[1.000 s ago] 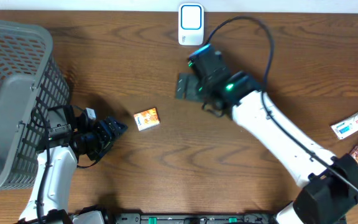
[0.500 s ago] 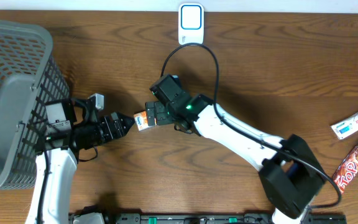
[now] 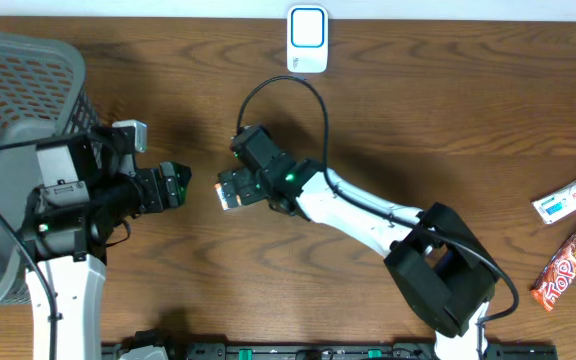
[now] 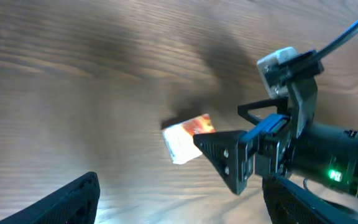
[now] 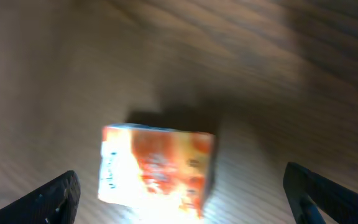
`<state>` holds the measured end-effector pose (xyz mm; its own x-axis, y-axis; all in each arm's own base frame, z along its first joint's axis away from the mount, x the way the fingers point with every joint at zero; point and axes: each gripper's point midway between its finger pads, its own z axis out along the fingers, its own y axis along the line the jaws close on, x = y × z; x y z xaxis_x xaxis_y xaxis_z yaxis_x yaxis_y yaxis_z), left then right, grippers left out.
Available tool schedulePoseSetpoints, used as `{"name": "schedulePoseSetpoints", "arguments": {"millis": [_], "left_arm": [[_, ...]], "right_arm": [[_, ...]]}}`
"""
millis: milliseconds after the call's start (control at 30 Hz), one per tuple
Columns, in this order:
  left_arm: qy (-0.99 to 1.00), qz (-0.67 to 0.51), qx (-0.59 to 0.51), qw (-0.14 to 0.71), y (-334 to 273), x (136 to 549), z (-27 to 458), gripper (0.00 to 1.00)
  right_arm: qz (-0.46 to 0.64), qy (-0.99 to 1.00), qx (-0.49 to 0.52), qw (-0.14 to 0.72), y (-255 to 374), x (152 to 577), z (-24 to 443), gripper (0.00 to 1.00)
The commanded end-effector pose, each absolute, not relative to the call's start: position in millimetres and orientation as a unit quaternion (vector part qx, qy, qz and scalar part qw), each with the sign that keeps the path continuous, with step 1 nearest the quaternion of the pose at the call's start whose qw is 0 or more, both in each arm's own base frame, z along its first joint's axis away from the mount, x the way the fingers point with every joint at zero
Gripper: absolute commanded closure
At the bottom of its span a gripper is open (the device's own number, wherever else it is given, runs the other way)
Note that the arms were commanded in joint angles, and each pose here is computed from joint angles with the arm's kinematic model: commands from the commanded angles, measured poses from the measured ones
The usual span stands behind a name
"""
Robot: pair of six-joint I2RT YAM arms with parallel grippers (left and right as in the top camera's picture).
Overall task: Scan the item barcode
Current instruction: 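Close the right gripper on the orange tissue box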
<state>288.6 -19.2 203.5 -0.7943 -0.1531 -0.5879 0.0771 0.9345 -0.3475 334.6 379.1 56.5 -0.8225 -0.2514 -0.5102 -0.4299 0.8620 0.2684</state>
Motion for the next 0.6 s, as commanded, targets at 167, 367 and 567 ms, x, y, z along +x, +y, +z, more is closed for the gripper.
{"name": "schedulePoseSetpoints", "arguments": {"millis": [167,367,567], "left_arm": [[0.928,-0.148,-0.008,0.342,-11.8,288.0,238.8,0.15],[0.928,-0.149,-0.009,0.34,-11.9,287.4,238.4,0.15],[0.929,-0.149,-0.009,0.337,-12.2,286.5,236.6,0.15]], "right_arm": [[0.172,0.936,-0.225,0.208,400.1,309.4,8.2,0.01],[0.104,0.948,-0.212,0.214,384.6,302.9,-6.0,0.04],[0.085,0.952,-0.214,0.202,374.6,298.0,-6.0,0.25]]}}
